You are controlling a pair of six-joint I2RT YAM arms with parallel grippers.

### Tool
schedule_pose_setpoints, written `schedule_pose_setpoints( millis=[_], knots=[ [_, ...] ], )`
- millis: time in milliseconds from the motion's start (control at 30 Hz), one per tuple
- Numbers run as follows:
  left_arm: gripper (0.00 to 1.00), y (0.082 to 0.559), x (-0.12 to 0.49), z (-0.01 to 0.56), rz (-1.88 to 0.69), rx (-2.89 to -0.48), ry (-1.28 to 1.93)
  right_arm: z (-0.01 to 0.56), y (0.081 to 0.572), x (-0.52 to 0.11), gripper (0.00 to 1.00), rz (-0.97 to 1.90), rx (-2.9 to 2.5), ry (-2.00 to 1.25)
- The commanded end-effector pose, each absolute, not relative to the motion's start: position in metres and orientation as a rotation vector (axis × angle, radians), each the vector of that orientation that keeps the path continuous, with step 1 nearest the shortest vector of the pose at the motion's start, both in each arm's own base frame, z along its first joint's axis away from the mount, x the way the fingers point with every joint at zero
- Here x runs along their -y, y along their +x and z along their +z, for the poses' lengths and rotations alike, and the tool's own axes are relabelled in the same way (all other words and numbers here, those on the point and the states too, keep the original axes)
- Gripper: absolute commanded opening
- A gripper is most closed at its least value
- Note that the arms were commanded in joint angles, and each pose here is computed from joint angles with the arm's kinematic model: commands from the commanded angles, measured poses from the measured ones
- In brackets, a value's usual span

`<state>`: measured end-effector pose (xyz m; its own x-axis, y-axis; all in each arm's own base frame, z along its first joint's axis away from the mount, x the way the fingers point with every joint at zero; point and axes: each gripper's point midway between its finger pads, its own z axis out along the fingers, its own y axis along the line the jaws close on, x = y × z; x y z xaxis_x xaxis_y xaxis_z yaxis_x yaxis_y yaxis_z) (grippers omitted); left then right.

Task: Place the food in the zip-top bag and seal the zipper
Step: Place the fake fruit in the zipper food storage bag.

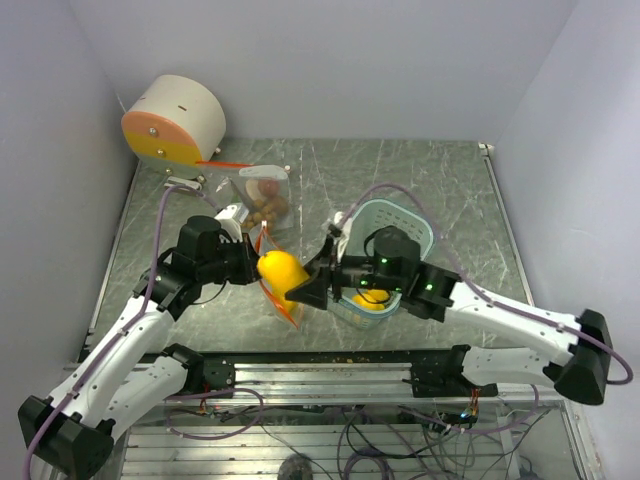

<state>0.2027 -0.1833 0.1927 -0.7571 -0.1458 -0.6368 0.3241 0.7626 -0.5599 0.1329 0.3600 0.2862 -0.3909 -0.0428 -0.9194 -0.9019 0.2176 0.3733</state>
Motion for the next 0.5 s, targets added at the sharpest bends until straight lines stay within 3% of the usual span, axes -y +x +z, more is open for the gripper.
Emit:
schedule_pose_setpoints(
  millis=[0, 233, 467],
  knots=[
    [0.07, 0.207, 0.189, 0.204, -0.919, -2.225, 0.152, 0.285, 0.127, -0.385, 0.02, 1.370, -1.612, -0.889],
    [0.07, 0.204, 0.190, 0.212, -0.934, -2.208, 0.159, 0.227, 0.158, -0.384, 0.00, 1.203, -1.817, -0.748],
    [0.07, 0.198, 0.188, 0.221, -0.948, -2.192, 0.163, 0.168, 0.206, -0.358, 0.00, 0.798, -2.069, -0.538]
  ],
)
